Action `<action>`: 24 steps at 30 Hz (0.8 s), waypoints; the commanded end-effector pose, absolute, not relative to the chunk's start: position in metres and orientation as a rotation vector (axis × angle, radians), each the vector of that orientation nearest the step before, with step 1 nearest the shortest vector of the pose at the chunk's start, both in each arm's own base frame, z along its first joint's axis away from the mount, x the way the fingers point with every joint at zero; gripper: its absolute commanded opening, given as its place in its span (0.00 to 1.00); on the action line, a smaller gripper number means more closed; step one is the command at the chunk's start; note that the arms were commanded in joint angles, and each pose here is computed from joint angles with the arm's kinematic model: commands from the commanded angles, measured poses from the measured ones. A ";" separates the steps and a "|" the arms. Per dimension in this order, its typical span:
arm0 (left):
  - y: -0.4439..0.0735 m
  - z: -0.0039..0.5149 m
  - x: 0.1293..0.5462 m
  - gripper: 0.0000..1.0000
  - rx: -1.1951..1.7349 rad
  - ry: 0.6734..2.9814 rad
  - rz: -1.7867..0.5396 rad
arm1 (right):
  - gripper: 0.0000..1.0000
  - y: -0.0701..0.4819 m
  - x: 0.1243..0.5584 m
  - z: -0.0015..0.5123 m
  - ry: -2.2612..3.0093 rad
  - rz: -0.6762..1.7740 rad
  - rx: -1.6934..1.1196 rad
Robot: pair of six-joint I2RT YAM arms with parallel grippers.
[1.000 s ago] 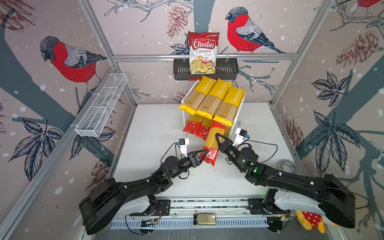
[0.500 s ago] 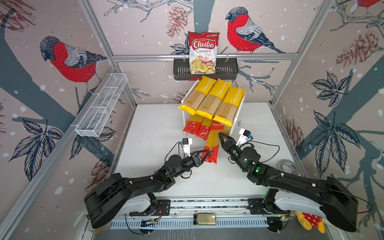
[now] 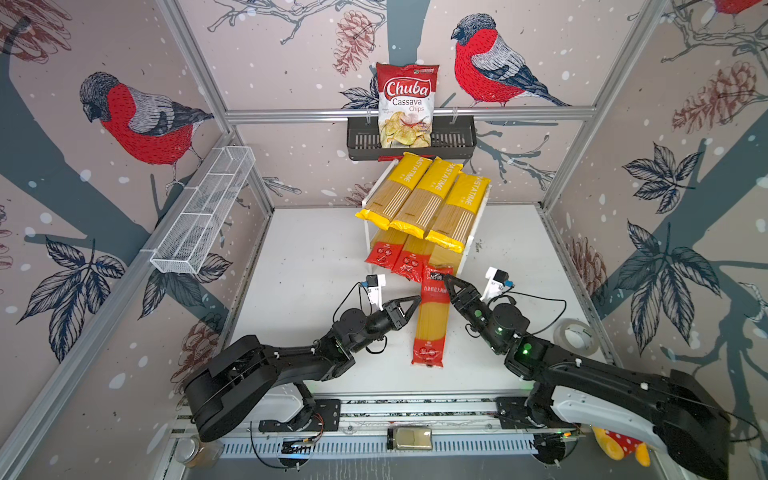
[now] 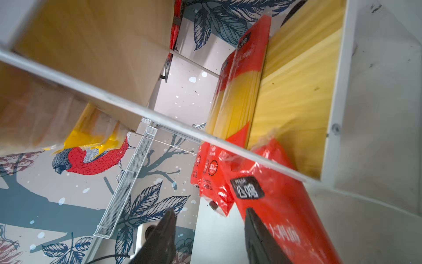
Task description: Place and organize the pasta boxes and bags onto the shelf
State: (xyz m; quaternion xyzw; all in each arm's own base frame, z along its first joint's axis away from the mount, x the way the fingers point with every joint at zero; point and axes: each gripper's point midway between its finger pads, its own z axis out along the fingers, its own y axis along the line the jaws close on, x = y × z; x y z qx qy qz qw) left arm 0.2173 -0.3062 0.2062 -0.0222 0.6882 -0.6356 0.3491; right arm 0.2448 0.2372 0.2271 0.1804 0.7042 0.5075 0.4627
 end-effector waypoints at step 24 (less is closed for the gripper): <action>-0.299 0.097 0.178 0.49 0.131 2.270 -1.356 | 0.59 0.228 0.189 0.068 2.321 0.980 0.454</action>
